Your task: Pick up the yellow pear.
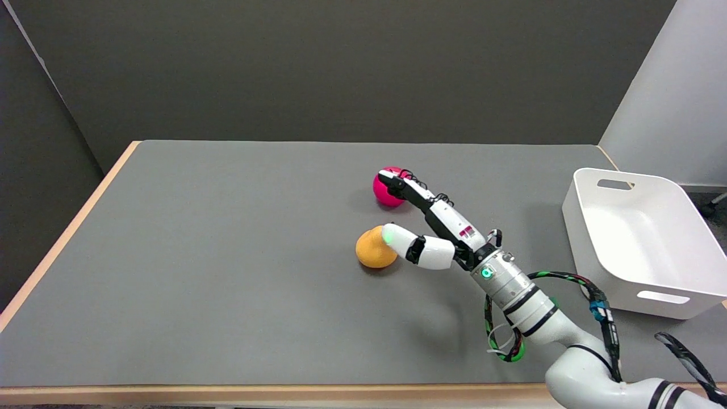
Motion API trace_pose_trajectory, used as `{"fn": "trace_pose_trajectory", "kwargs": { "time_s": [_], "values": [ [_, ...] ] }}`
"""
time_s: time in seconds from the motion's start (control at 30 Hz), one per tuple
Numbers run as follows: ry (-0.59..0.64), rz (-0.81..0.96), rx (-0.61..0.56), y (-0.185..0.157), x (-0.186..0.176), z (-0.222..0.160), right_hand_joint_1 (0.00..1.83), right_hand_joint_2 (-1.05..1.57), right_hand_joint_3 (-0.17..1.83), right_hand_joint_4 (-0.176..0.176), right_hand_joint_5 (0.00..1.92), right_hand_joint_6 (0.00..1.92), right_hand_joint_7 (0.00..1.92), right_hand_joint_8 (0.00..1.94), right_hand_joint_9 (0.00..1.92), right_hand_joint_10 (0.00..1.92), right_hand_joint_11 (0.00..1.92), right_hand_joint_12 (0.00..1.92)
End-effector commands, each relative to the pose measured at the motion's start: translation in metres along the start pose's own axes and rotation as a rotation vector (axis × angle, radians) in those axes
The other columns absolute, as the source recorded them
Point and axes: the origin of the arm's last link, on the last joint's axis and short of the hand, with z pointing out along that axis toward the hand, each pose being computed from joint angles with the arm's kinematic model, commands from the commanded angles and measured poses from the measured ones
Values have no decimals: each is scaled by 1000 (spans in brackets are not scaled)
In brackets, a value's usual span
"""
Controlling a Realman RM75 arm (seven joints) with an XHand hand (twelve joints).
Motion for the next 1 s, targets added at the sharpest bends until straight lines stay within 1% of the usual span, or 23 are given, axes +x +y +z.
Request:
{"fn": "trace_pose_trajectory", "kwargs": {
  "time_s": [0.03, 0.13, 0.2, 0.3, 0.37, 0.4, 0.47, 0.5, 0.6, 0.7, 0.8, 1.0],
  "values": [
    [-2, 67, -87, 19, -14, 6, 300, 642, 987, 12, 69, 307, 96, 266, 44, 603, -1, 749],
    [21, 112, -108, 25, -11, 5, 299, 643, 986, 11, 69, 295, 91, 262, 41, 598, -1, 728],
    [47, 178, -126, 33, -5, 4, 280, 637, 981, 10, 71, 256, 87, 244, 37, 578, -1, 704],
    [90, 309, -116, 34, 0, 4, 263, 630, 980, 11, 70, 248, 87, 231, 37, 572, -1, 701],
    [105, 346, -122, 38, 5, 4, 257, 623, 981, 13, 70, 231, 82, 206, 31, 553, -1, 692],
    [114, 363, -126, 40, 7, 5, 254, 628, 969, 14, 67, 228, 78, 200, 28, 544, -1, 685],
    [128, 398, -129, 43, 11, 6, 239, 697, 859, 15, 44, 271, 68, 223, 31, 538, -1, 654],
    [134, 426, -134, 45, 13, 7, 233, 712, 834, 15, 36, 278, 66, 226, 31, 535, -1, 639],
    [142, 486, -141, 49, 15, 8, 223, 718, 830, 15, 26, 274, 59, 222, 28, 528, -1, 603],
    [156, 593, -144, 53, 16, 8, 201, 697, 882, 15, 13, 277, 34, 240, 16, 520, -1, 534],
    [157, 633, -151, 57, 15, 8, 189, 690, 892, 17, 9, 273, 27, 238, 14, 510, -1, 505],
    [140, 632, -169, 60, 8, 13, 192, 684, 902, 17, 10, 266, 27, 230, 11, 497, -1, 447]
  ]
}}
